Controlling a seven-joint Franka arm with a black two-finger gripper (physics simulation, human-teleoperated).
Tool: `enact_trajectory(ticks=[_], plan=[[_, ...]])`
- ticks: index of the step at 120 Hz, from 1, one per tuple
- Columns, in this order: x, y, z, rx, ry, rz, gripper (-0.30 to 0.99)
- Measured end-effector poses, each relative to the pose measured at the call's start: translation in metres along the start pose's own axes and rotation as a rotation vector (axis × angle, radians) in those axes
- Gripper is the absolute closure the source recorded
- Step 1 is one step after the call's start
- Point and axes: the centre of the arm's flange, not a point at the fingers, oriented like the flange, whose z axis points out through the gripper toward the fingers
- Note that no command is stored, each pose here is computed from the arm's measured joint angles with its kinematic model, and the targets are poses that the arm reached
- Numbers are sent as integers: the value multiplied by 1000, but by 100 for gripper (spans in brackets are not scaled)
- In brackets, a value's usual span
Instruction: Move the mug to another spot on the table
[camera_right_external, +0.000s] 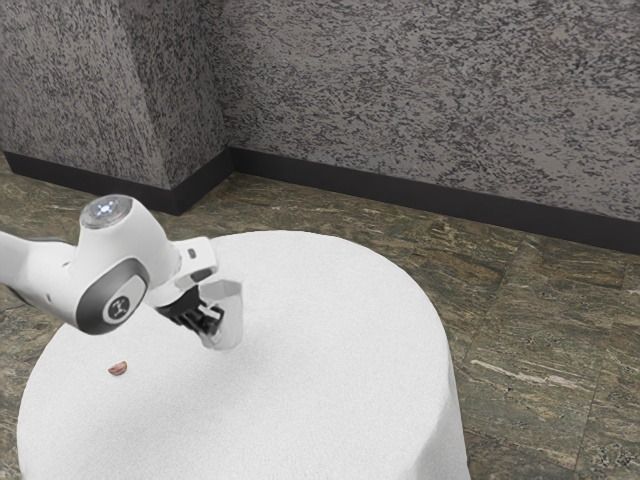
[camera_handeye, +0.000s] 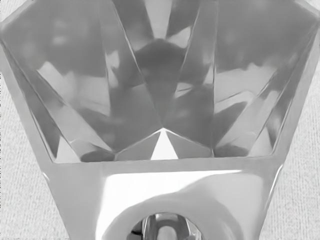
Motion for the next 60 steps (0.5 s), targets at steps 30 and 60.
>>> enact_trajectory(ticks=[30, 60], plan=[[0, -7, 11, 9, -1, -32, 74], [0, -18, 23, 17, 6, -63, 74]])
